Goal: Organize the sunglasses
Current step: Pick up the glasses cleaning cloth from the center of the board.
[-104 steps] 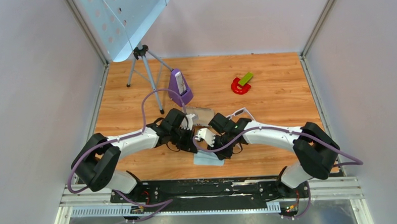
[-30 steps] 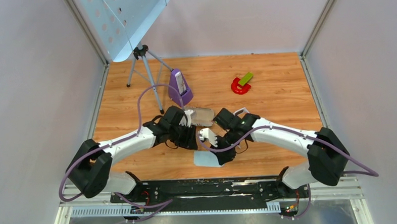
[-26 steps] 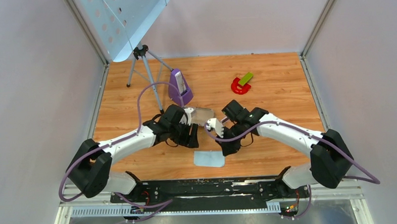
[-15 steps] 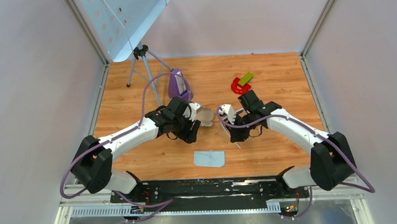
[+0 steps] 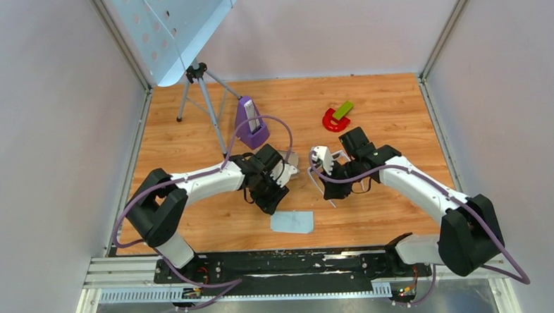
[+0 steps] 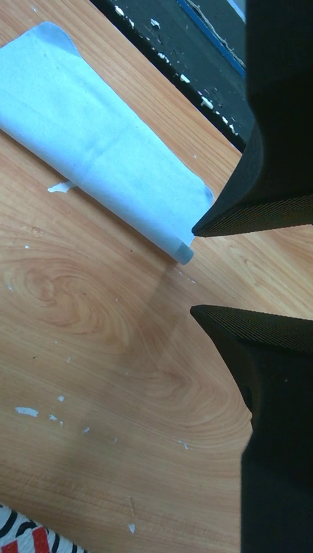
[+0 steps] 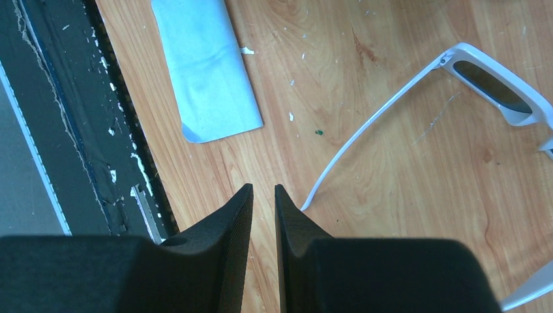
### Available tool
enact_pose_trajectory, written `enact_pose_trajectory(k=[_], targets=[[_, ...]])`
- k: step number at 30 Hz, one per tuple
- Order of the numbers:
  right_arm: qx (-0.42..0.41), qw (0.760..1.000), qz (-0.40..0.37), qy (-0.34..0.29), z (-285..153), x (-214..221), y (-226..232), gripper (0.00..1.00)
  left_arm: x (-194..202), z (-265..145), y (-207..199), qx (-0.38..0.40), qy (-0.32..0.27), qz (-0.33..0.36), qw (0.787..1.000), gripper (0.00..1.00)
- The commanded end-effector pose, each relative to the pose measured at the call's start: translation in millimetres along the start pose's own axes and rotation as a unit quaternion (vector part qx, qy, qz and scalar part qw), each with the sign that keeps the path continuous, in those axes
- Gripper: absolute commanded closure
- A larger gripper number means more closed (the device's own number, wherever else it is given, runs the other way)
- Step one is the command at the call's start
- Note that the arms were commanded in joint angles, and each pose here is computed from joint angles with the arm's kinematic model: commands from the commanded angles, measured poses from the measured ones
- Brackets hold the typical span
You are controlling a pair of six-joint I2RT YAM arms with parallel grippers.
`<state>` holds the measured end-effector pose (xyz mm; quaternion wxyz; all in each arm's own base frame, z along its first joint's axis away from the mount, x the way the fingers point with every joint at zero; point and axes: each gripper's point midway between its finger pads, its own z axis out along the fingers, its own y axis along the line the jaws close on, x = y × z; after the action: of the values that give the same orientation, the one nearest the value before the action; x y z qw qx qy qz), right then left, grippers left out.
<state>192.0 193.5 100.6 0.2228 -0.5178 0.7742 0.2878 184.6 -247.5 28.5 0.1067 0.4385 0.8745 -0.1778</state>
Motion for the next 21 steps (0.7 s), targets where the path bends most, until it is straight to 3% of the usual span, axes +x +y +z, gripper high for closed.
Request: enact_pose_trajectory(k=[1, 21], targets=[[-0.023, 1.0, 0.003, 0.001, 1.7, 7.0, 8.2, 0.77, -2.8, 0.4, -2.5, 0.011, -0.001, 0.014, 1.0, 0.56], [-0.038, 0.999, 0.006, 0.006, 8.4, 7.5, 7.5, 0.78, -6.1, 15.0, -6.1, 0.032, 0.002, 0.007, 0.999, 0.79]])
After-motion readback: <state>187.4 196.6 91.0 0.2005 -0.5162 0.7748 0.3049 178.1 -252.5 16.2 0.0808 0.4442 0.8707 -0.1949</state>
